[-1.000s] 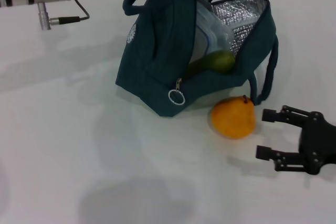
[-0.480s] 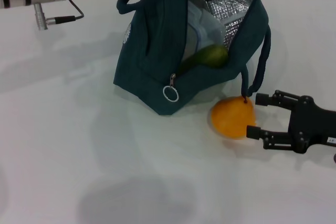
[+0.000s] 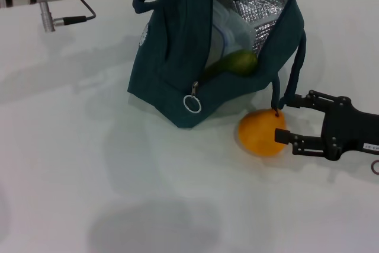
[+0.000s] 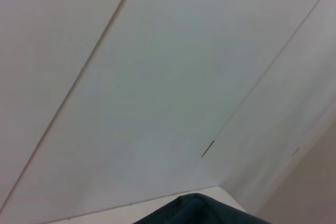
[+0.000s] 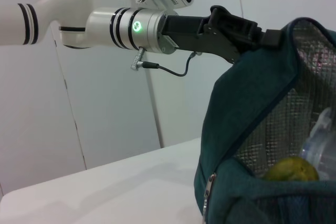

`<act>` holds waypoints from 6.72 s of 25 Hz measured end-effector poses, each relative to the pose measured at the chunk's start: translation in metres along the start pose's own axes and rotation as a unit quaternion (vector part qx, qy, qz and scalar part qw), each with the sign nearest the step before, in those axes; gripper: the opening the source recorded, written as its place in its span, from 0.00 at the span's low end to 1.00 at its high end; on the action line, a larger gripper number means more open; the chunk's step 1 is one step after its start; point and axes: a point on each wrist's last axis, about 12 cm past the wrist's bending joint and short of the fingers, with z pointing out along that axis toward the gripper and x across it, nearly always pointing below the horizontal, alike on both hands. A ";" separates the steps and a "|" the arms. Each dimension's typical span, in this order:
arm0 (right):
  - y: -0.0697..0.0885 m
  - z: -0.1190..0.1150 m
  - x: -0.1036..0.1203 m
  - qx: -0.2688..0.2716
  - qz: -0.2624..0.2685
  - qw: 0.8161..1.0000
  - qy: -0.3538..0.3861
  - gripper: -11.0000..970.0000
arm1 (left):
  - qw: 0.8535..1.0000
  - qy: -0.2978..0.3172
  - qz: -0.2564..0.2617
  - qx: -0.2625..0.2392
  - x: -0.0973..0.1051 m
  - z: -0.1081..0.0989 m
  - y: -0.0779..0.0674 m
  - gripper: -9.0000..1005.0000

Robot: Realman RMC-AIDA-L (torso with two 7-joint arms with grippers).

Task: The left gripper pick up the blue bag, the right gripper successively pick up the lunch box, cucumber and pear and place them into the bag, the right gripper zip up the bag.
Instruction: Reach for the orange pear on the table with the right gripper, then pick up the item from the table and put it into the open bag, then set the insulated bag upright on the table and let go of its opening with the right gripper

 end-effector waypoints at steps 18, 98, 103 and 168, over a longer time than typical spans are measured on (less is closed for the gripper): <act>-0.007 0.014 -0.004 0.010 -0.013 1.000 0.000 0.60 | 1.000 -0.001 0.002 -0.001 0.003 -0.001 0.001 0.09; -0.027 0.082 -0.071 0.003 -0.104 0.989 -0.109 0.03 | 0.998 0.005 -0.038 0.044 0.005 0.002 -0.011 0.09; -0.032 0.085 -0.071 0.022 -0.110 0.989 -0.099 0.03 | 0.998 0.005 -0.039 0.044 0.006 0.001 -0.010 0.09; -0.039 -0.008 0.012 0.260 -0.036 0.964 -0.042 0.72 | 0.997 0.003 -0.064 0.033 0.019 -0.010 -0.003 0.10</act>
